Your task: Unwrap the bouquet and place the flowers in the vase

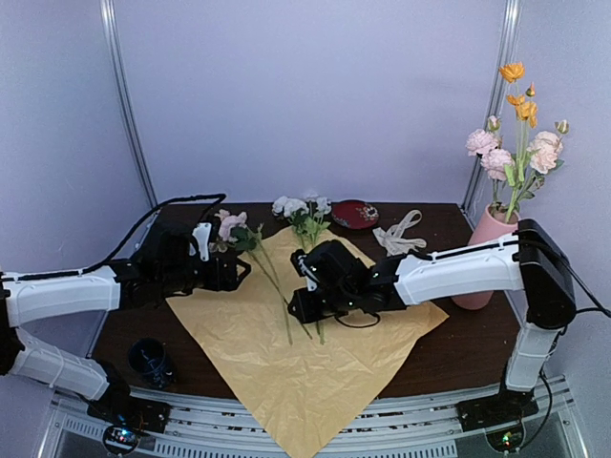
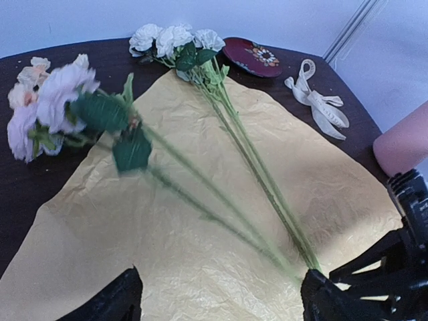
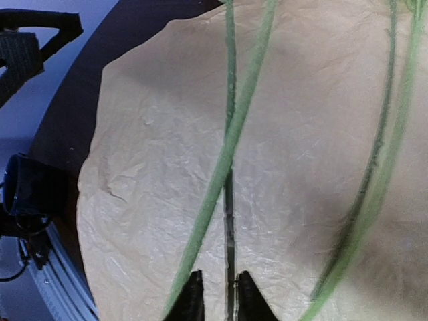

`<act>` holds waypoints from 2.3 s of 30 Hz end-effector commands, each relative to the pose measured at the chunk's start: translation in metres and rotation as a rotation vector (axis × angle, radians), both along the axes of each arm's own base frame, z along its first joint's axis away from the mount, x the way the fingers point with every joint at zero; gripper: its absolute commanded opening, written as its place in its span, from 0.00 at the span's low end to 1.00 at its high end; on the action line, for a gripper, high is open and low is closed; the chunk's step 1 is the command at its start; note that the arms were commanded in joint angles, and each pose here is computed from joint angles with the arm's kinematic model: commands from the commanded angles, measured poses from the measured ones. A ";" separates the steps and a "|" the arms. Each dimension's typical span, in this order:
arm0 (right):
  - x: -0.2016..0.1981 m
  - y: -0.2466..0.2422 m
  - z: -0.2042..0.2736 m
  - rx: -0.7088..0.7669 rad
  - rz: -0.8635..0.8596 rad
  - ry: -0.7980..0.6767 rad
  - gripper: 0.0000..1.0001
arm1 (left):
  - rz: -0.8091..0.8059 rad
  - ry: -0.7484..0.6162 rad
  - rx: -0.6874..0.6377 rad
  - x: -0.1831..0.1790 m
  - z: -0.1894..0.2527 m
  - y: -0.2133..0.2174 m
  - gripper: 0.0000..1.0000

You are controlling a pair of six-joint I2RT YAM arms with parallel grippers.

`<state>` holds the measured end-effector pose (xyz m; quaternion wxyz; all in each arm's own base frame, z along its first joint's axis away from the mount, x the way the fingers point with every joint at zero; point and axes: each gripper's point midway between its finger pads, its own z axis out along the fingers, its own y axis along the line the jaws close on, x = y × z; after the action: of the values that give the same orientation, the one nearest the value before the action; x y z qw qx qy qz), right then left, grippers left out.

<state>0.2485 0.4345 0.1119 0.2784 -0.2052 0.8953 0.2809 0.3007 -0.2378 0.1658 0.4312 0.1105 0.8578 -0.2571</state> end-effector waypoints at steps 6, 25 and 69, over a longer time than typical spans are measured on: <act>0.003 0.017 0.008 0.017 -0.013 0.014 0.53 | 0.025 -0.036 0.011 -0.002 0.005 0.010 0.85; 0.084 -0.053 -0.063 -0.247 -0.171 0.015 0.39 | 0.032 -0.027 0.029 -0.004 -0.002 0.014 0.86; 0.027 -0.078 0.189 0.484 -0.282 -0.474 0.00 | -0.243 -0.334 -0.282 -0.029 0.175 -0.050 0.88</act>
<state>0.3059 0.3613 0.2434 0.4784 -0.0488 0.8049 0.3478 0.2924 -0.2556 0.2646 0.4953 0.1396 0.7952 -0.3208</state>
